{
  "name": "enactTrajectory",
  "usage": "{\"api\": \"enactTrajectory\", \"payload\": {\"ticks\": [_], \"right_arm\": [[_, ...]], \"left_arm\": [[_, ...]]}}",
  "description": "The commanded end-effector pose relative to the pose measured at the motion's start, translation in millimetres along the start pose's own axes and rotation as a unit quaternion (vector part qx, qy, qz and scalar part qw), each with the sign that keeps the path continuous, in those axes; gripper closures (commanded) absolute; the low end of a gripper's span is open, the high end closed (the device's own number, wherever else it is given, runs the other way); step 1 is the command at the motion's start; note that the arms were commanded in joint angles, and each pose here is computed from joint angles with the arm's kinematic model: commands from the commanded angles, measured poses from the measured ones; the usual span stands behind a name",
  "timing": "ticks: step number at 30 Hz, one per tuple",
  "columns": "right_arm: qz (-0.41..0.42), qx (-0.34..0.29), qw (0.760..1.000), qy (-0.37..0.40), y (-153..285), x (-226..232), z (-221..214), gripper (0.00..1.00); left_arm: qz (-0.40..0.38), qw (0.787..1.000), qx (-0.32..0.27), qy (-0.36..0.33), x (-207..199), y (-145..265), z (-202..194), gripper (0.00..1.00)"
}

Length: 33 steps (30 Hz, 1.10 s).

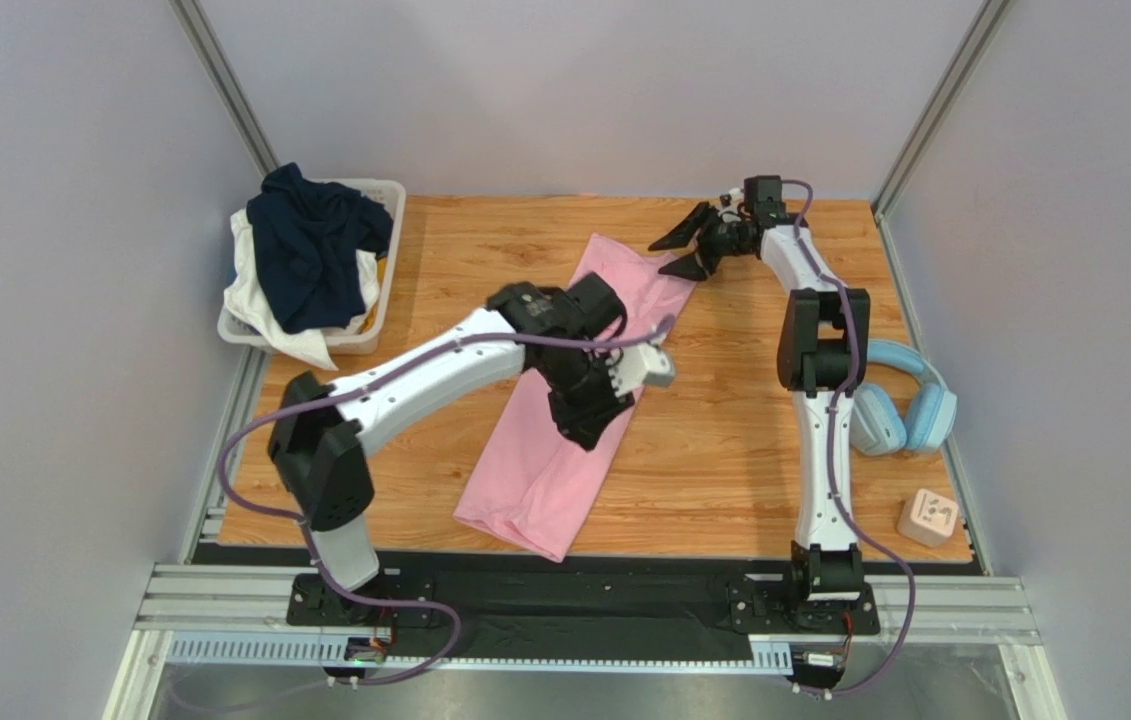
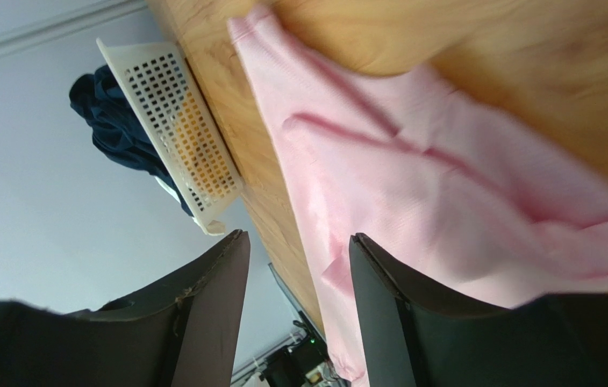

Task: Fold and stack the t-shirts
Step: Rotate the tshirt 90 degrees

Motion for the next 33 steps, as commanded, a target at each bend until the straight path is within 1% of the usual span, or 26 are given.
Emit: {"api": "enactTrajectory", "payload": {"ticks": [1, 2, 3, 4, 5, 6, 7, 8, 9, 11, 12, 13, 14, 17, 20, 22, 27, 31, 33], "right_arm": [[0.008, -0.037, 0.991, 0.126, 43.4, 94.8, -9.8, 0.45], [-0.006, -0.042, 0.991, 0.128, 46.5, 97.2, -13.2, 0.44], [-0.007, -0.052, 0.989, 0.141, 56.7, 110.6, -17.5, 0.44], [-0.013, -0.055, 0.988, 0.145, 61.1, 112.5, -20.9, 0.44], [-0.033, -0.054, 0.988, 0.142, 59.6, 102.4, -26.5, 0.44], [-0.038, -0.060, 0.986, 0.149, 68.2, 110.1, -33.1, 0.44], [-0.049, -0.060, 0.986, 0.149, 69.9, 106.0, -36.9, 0.44], [-0.073, -0.050, 0.986, 0.142, 65.8, 89.1, -46.1, 0.45], [-0.084, -0.048, 0.985, 0.142, 67.5, 84.8, -51.2, 0.45], [-0.096, -0.040, 0.985, 0.139, 69.2, 77.6, -62.2, 0.46], [-0.106, -0.026, 0.986, 0.129, 65.8, 63.6, -69.9, 0.46], [-0.110, -0.018, 0.986, 0.122, 64.0, 56.4, -74.4, 0.46], [-0.113, -0.009, 0.986, 0.120, 59.7, 51.2, -79.1, 0.47], [-0.125, 0.018, 0.986, 0.111, 45.5, 33.4, -91.5, 0.48], [-0.136, 0.038, 0.984, 0.104, 31.7, 21.3, -93.6, 0.49], [-0.135, 0.038, 0.984, 0.110, 28.3, 24.8, -88.0, 0.50], [-0.146, 0.051, 0.984, 0.093, 15.4, 11.5, -80.6, 0.50], [-0.154, 0.058, 0.982, 0.090, 9.3, 2.8, -79.0, 0.50], [-0.163, 0.060, 0.981, 0.089, 7.1, -4.0, -77.9, 0.50]], "left_arm": [[0.029, 0.989, -0.144, -0.002, 0.9, 97.2, 18.6, 0.66], [0.051, 0.986, -0.159, 0.002, 9.4, 102.6, 18.8, 0.66], [0.069, 0.985, -0.156, 0.020, 23.9, 97.5, 9.1, 0.66], [0.082, 0.982, -0.171, 0.014, 31.3, 98.0, 9.2, 0.66], [0.088, 0.982, -0.165, 0.019, 37.6, 90.7, 4.2, 0.66], [0.100, 0.985, -0.137, 0.035, 48.3, 73.1, -10.3, 0.66], [0.097, 0.988, -0.115, 0.042, 54.7, 59.1, -16.4, 0.66], [0.096, 0.990, -0.098, 0.047, 58.1, 49.0, -22.8, 0.66], [0.090, 0.991, -0.072, 0.062, 61.2, 34.4, -35.3, 0.67], [0.070, 0.994, -0.047, 0.076, 65.2, 12.3, -46.2, 0.67], [0.062, 0.994, -0.028, 0.085, 66.3, -0.3, -58.2, 0.68], [0.058, 0.994, -0.021, 0.090, 70.5, -10.4, -61.6, 0.68], [0.054, 0.994, -0.005, 0.095, 72.3, -18.6, -69.0, 0.68], [0.056, 0.993, 0.017, 0.099, 79.1, -33.2, -77.2, 0.69], [0.061, 0.994, 0.013, 0.093, 83.0, -33.0, -75.4, 0.70], [0.066, 0.994, -0.004, 0.090, 86.0, -26.6, -70.0, 0.70], [0.077, 0.992, -0.046, 0.088, 92.8, -5.8, -57.1, 0.71], [0.102, 0.989, -0.058, 0.087, 103.1, -0.8, -61.4, 0.71], [0.102, 0.989, -0.052, 0.099, 107.8, -6.3, -71.9, 0.72]]}}
Point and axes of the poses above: each gripper's point midway between its finger pads, its own y axis back along the fingers, its own x axis along the line the jaws close on, z = x × y, the point moved 5 cm from there along y, back along the fingers, and after that the axes turned 11 degrees about y, right-handed, at the moved point
